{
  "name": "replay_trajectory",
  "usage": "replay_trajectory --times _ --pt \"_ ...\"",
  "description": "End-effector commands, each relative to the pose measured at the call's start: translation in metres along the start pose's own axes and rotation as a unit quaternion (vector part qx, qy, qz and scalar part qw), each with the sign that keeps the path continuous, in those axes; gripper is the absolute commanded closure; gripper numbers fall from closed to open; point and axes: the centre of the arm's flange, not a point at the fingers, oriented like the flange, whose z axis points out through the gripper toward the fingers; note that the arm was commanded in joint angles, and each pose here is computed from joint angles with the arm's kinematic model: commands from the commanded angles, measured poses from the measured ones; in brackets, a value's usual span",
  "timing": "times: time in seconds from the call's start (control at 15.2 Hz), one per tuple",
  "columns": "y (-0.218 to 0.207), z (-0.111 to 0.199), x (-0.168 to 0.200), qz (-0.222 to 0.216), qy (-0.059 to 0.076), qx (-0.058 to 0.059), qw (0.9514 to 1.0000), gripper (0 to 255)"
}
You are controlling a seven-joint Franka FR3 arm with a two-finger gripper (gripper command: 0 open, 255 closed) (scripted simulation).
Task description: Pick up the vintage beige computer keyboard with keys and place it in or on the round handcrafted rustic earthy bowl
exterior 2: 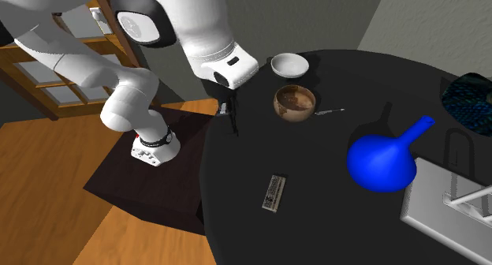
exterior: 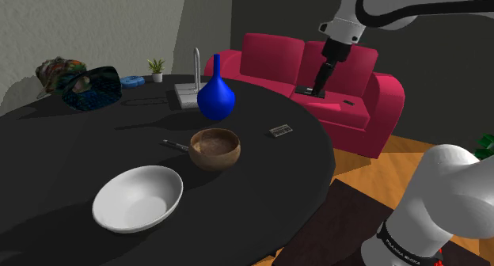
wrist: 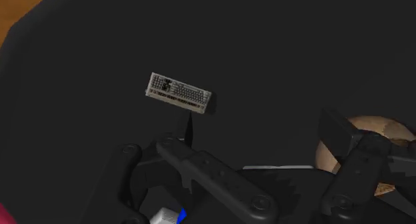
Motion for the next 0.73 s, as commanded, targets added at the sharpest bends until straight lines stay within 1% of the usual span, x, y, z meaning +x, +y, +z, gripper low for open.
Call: replay_trajectory --times 0.0,0.13,0.2,0.33,0.46,0.53,0.66 --pt "0.020 0.021 0.008 -0.057 -0.005 0.010 0.9983 0" --pt "0.038 0.042 0.014 -0.109 -0.010 0.020 0.9938 0" --pt "0.046 0.052 0.018 -0.135 -0.013 0.025 0.9904 0" --pt "0.062 0.074 0.028 -0.187 -0.018 0.035 0.9816 0" --pt "0.077 0.096 0.038 -0.238 -0.024 0.045 0.9699 0" --pt "0.084 0.108 0.044 -0.263 -0.026 0.050 0.9630 0" --pt "0.096 0.130 0.056 -0.314 -0.031 0.060 0.9472 0"
